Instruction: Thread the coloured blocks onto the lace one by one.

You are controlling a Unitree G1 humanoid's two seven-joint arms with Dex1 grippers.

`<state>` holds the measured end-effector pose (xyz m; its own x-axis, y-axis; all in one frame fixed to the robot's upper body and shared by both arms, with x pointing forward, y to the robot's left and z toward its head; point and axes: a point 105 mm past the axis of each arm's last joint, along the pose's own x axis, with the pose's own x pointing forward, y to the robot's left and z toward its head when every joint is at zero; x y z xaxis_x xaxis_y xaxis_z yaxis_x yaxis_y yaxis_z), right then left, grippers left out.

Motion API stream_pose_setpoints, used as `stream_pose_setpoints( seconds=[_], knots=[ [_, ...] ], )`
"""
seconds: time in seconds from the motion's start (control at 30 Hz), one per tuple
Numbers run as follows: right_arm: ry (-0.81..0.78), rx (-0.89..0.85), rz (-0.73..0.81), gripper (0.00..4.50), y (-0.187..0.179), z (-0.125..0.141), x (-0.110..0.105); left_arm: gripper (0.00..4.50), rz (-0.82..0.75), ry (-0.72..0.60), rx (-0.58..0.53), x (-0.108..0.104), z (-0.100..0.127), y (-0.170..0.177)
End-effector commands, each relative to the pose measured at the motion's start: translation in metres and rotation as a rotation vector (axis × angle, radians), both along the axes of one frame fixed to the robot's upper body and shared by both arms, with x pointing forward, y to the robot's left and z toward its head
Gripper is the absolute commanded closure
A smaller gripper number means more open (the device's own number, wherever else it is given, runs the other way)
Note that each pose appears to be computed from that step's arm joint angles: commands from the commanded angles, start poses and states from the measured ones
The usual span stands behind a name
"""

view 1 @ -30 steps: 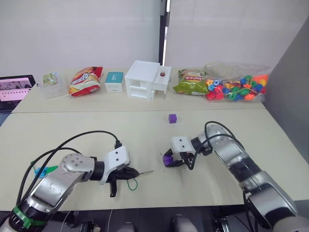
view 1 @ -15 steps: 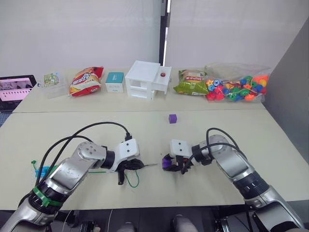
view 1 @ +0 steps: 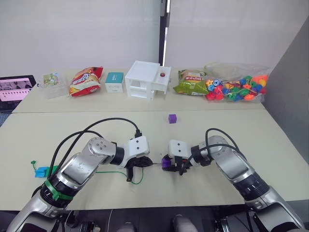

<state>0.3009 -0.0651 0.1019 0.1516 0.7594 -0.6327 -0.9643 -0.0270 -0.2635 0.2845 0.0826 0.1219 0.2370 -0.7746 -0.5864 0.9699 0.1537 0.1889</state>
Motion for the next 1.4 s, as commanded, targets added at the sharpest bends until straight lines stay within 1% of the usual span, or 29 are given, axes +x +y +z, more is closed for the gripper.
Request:
stream_pose_setpoints(
  seconds=[0.03,0.17,0.57,0.6,0.67,0.7,0.8,0.83,0.93,1.0,1.1,1.17,1.3,1.4],
  knots=[
    [0.015,-0.008,0.01,3.14,0.004,-0.005,-0.005,4.5,-0.055,-0.043,-0.024,-0.004,0.015,-0.013],
    [0.016,-0.005,0.008,3.14,0.005,-0.004,-0.006,4.5,-0.084,-0.035,-0.044,-0.006,0.014,-0.024],
    [0.027,0.019,-0.017,3.14,0.007,-0.003,-0.013,4.5,-0.144,0.012,-0.185,-0.003,0.003,-0.064],
    [0.029,0.023,-0.017,3.14,0.008,-0.003,-0.013,4.5,-0.145,0.026,-0.195,-0.003,0.001,-0.066],
    [0.028,0.023,-0.018,3.14,0.009,-0.003,-0.014,4.5,-0.151,0.042,-0.171,-0.004,-0.007,-0.064],
    [0.028,0.022,-0.021,3.14,0.008,-0.003,-0.014,4.5,-0.14,0.053,-0.18,-0.003,-0.007,-0.061],
    [0.026,0.018,-0.034,3.14,0.005,-0.003,-0.014,3.48,-0.115,0.07,-0.221,-0.002,0.003,-0.05],
    [0.026,0.017,-0.039,3.14,0.004,-0.003,-0.014,3.2,-0.108,0.054,-0.213,-0.001,0.004,-0.046],
    [0.022,0.007,-0.048,3.14,0.001,-0.005,-0.015,2.15,-0.07,0.016,-0.185,0.004,0.004,-0.035],
    [0.023,0.005,-0.054,3.14,-0.001,-0.006,-0.015,1.52,-0.049,0.046,-0.205,0.002,0.006,-0.026],
    [0.027,0.006,-0.062,3.14,-0.003,-0.007,-0.017,1.51,-0.017,0.054,-0.222,-0.002,0.004,-0.014],
    [0.029,0.006,-0.068,3.14,-0.004,-0.007,-0.018,1.51,0.006,0.055,-0.204,-0.004,-0.006,-0.008],
    [0.031,0.005,-0.07,3.14,-0.006,-0.007,-0.019,1.51,0.039,0.049,-0.207,-0.004,-0.012,-0.002],
    [0.033,0.004,-0.071,3.14,-0.006,-0.006,-0.02,1.51,0.054,0.045,-0.169,-0.004,-0.023,0.007]
  ],
)
